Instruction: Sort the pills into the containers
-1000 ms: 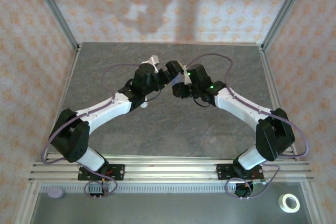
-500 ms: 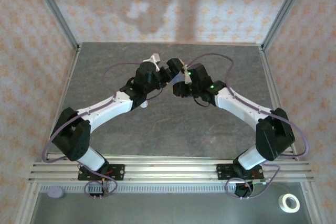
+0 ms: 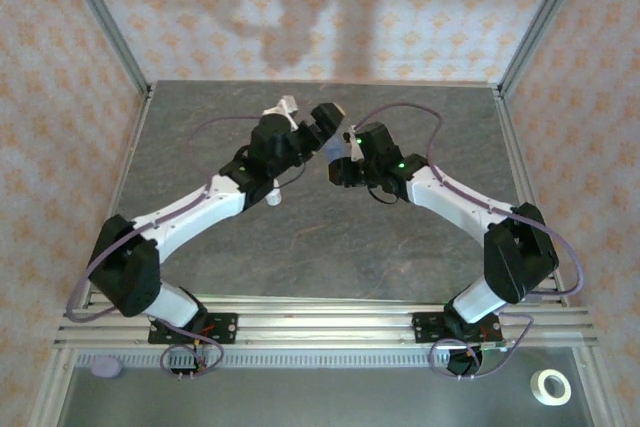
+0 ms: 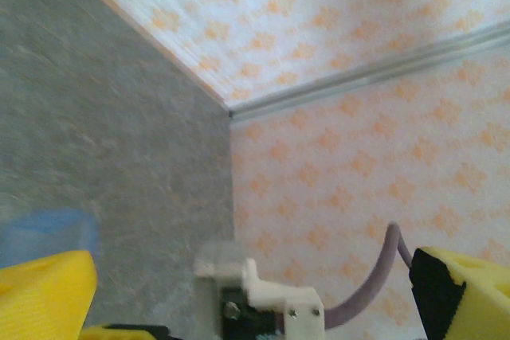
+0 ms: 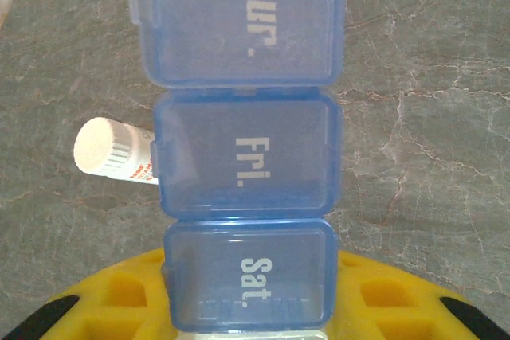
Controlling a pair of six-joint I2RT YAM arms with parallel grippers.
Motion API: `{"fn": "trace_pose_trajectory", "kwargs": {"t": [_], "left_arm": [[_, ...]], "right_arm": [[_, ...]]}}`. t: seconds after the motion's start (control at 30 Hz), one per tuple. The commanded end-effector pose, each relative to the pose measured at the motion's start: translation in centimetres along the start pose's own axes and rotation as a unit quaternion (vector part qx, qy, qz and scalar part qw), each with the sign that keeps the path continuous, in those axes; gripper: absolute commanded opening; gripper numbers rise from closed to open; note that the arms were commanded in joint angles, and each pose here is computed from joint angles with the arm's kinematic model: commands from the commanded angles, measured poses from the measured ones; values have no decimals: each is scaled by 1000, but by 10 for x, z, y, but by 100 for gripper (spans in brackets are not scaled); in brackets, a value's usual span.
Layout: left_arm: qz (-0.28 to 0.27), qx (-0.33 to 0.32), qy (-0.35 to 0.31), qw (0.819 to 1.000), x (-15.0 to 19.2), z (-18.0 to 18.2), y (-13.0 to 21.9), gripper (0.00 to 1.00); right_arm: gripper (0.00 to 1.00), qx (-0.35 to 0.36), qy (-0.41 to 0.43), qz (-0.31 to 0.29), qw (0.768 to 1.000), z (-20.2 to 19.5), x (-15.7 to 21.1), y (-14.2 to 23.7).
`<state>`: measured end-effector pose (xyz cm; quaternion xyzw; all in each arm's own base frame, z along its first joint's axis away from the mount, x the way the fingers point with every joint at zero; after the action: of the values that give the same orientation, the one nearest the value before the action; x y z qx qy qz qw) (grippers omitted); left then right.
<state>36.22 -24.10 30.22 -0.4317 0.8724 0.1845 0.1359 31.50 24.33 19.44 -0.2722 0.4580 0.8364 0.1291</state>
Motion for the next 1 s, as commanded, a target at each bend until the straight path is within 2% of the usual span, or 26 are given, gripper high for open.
{"fn": "trace_pose_trajectory", "kwargs": {"t": [0.0, 0.13, 0.33, 0.77, 0.97], "left_arm": [[-60, -71, -20, 995, -35, 31, 22, 100], [-79, -115, -44, 989, -58, 53, 38, 100], [-81, -140, -68, 985, -75, 64, 50, 100], [-66, -140, -66, 986, -76, 72, 40, 100], [-63, -134, -62, 987, -74, 72, 36, 99]], "right_arm": [[32, 32, 10, 14, 999, -16, 9, -6], [33, 54, 29, 56, 997, -25, 19, -20], [35, 91, 47, 101, 990, -40, 27, -46], [42, 135, 100, 162, 972, -40, 52, -90], [55, 149, 102, 176, 968, -44, 64, -98]]}}
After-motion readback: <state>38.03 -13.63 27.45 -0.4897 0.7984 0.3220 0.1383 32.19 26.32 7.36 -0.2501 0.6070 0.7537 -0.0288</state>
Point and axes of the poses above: each hand's point on the last joint's axis, 136 mm out from that joint toward the fingers, its own y axis back along the fingers, its own z axis along the line the jaws close on, x = y × z, the point moved 5 cm from there along y, back along the fingers, and after that the axes turned 2 degrees about -y, right-handed, at the moved point
